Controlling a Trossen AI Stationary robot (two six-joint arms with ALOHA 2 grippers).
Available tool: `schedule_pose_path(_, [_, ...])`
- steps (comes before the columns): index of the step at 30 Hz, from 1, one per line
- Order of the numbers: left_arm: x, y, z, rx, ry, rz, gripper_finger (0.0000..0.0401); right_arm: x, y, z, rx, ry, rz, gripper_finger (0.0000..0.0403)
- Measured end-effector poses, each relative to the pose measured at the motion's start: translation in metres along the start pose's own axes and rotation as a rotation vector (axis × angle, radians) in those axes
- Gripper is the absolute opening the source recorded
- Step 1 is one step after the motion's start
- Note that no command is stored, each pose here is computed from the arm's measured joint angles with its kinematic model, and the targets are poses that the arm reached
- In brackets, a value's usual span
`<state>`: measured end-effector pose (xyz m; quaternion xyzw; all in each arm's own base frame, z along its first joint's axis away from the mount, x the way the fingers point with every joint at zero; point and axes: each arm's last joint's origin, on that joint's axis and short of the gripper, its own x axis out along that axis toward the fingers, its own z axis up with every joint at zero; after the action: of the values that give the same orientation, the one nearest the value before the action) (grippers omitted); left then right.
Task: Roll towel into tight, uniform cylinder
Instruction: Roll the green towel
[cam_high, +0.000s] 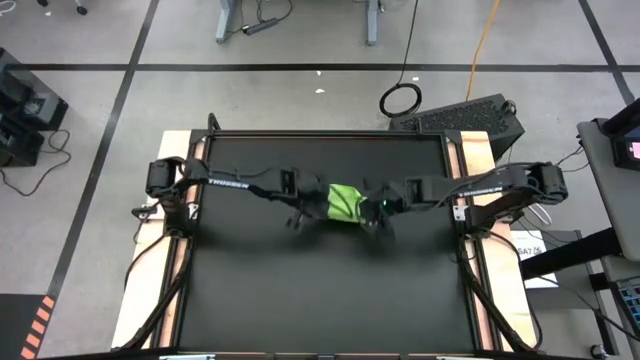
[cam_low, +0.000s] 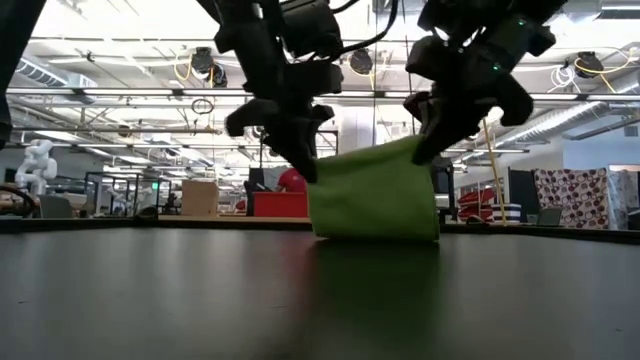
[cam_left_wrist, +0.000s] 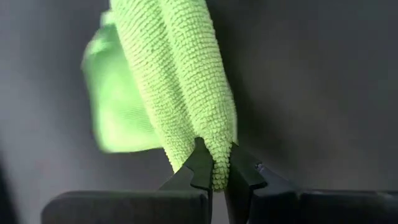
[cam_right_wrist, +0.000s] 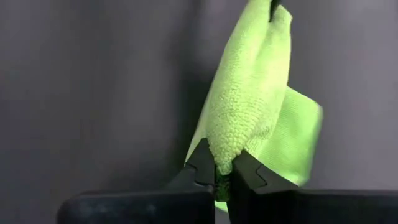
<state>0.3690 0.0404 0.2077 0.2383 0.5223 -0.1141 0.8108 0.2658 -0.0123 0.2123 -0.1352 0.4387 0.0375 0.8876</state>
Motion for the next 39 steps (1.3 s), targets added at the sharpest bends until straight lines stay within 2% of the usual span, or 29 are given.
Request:
schedule_pose_path(7, [0.007, -0.031, 0.018, 0.062, -0.058, -0.052, 0.0020, 0.018, 0.036, 0.003, -0.015, 0.029, 0.069, 0.0001])
schedule_pose_path(10, [0.009, -0.037, 0.021, 0.072, -0.101, -0.146, 0.0035, 0.026, 0.048, 0.004, -0.007, 0.041, 0.096, 0.0010])
schedule_pose_path(13, [0.018, -0.042, 0.020, 0.063, -0.110, -0.233, 0.0070, 0.036, 0.059, 0.003, 0.010, 0.065, 0.169, 0.0031])
schedule_pose_path(16, [0.031, -0.045, 0.018, 0.013, -0.092, -0.296, 0.0122, 0.045, 0.068, -0.001, 0.018, 0.101, 0.230, 0.0070])
schedule_pose_path(20, [0.044, -0.049, 0.015, -0.087, -0.059, -0.350, 0.0195, 0.051, 0.075, -0.002, 0.057, 0.128, 0.244, 0.0136])
schedule_pose_path(23, [0.045, -0.050, 0.016, -0.150, -0.057, -0.376, 0.0228, 0.049, 0.080, -0.001, 0.096, 0.119, 0.264, 0.0174])
schedule_pose_path(26, [0.044, -0.048, 0.016, -0.169, -0.067, -0.369, 0.0236, 0.042, 0.086, 0.004, 0.103, 0.089, 0.272, 0.0189])
schedule_pose_path(30, [0.044, -0.047, 0.016, -0.177, -0.063, -0.367, 0.0237, 0.037, 0.094, 0.005, 0.074, 0.080, 0.263, 0.0183])
schedule_pose_path(35, [0.044, -0.047, 0.016, -0.179, -0.060, -0.370, 0.0237, 0.033, 0.108, 0.007, 0.040, 0.064, 0.218, 0.0168])
schedule_pose_path(39, [0.044, -0.051, 0.018, -0.195, -0.056, -0.386, 0.0237, 0.031, 0.117, 0.009, 0.011, 0.029, 0.144, 0.0175])
